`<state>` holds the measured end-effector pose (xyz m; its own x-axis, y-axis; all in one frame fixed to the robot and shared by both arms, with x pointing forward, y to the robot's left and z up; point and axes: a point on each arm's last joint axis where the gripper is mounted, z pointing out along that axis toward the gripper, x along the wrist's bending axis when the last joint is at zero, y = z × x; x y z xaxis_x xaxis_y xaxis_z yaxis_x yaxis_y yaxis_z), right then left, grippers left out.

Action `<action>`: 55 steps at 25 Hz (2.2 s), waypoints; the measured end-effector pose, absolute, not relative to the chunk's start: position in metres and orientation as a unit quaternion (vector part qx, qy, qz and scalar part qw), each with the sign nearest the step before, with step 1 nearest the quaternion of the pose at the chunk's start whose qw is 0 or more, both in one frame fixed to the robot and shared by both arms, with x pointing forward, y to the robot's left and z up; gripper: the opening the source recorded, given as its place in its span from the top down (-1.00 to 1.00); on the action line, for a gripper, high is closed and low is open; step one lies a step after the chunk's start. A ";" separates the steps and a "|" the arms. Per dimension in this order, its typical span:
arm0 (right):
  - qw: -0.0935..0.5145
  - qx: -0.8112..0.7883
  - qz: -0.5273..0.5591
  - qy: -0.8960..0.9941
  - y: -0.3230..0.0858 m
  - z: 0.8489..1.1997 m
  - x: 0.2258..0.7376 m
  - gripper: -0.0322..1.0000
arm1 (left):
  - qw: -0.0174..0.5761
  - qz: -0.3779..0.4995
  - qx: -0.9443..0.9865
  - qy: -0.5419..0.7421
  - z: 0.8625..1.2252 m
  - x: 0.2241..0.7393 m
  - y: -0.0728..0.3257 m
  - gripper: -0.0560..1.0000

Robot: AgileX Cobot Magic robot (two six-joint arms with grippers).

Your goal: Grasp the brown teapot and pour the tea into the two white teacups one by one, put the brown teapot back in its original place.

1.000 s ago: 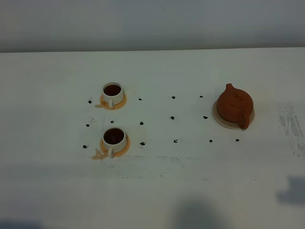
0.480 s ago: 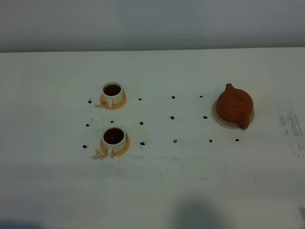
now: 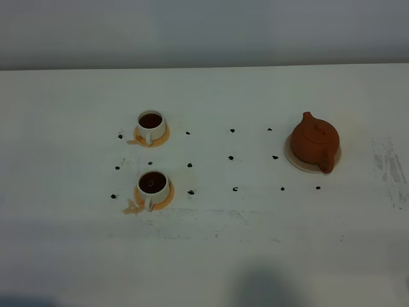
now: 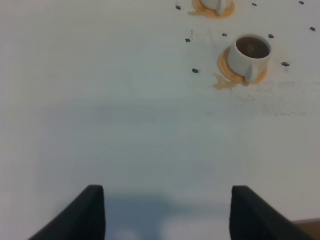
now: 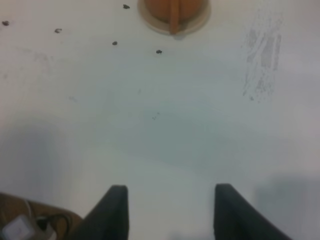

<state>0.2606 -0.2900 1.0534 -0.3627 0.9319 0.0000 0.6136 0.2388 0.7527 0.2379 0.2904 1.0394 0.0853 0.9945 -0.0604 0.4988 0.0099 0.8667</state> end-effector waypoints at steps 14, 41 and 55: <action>0.325 0.525 0.388 0.684 -0.299 1.055 0.230 0.19 | 0.387 0.320 0.627 0.596 1.039 0.238 0.290 -0.08; 0.340 0.539 0.383 0.669 -0.299 1.055 0.228 0.20 | 0.387 0.320 0.626 0.596 1.039 0.238 0.290 -0.08; 0.353 0.562 0.371 0.650 -0.298 1.055 0.228 0.20 | 0.388 0.320 0.626 0.596 1.039 0.238 0.290 -0.08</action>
<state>0.2276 -0.2981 1.0545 -0.1197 0.9919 -0.0419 0.4687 0.0936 0.8784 0.2378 0.2904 1.0394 0.0850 0.9945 -0.0611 0.4981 0.0107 0.8671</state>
